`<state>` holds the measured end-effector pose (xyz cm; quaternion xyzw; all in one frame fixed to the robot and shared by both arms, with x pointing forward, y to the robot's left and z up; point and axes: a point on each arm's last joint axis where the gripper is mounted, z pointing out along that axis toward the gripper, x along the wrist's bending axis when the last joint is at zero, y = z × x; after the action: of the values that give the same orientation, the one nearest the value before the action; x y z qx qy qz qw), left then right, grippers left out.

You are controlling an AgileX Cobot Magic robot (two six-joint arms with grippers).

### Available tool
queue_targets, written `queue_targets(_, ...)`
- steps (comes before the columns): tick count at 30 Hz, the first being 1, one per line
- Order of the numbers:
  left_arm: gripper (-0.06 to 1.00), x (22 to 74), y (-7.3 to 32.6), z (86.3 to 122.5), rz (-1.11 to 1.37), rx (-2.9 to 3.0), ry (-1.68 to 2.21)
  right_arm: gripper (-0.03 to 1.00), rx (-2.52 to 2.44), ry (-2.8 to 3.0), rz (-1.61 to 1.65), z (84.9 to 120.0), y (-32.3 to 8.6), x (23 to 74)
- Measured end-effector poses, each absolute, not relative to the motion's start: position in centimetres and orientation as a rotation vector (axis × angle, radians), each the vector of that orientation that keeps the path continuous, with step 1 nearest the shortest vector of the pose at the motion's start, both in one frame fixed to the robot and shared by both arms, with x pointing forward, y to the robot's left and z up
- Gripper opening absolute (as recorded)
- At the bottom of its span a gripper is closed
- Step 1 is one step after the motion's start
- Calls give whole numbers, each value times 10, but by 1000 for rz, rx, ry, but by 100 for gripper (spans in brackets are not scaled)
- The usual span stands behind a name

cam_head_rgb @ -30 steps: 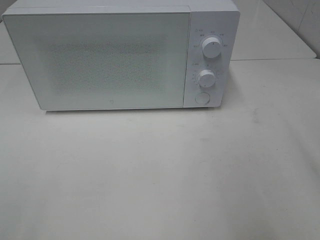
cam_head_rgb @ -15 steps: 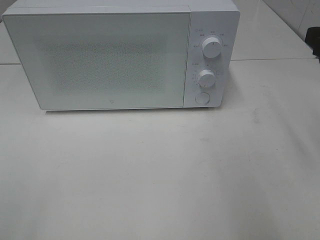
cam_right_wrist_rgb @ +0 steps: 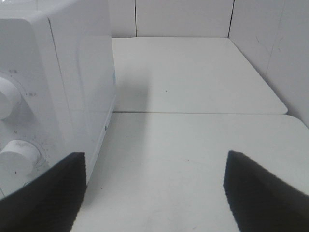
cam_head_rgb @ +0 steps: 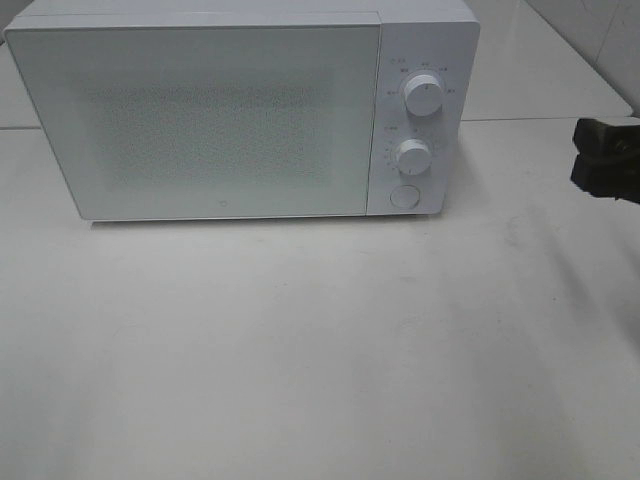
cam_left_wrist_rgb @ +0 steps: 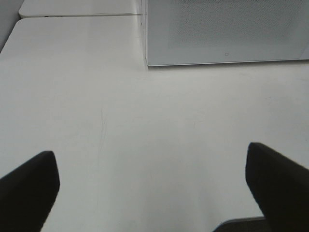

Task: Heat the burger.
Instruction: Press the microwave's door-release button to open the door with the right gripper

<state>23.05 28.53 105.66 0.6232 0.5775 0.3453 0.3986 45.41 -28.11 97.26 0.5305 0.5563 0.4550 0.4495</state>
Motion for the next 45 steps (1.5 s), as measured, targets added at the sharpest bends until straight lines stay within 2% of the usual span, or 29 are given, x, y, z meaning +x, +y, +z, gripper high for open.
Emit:
queue_targets(7, 99, 230, 285, 1057, 874, 1578, 1462, 76, 1280, 1429, 1103, 942, -251, 455)
queue_targets(15, 99, 230, 285, 1057, 874, 1578, 1462, 76, 1272, 1475, 1109, 922, -225, 457)
queue_targets(34, 99, 230, 285, 1057, 875, 1578, 1462, 76, 1332, 1500, 1117, 900, -165, 465)
queue_targets(45, 99, 230, 285, 1057, 875, 1578, 1462, 75, 1383, 1470, 1162, 900, -160, 466)
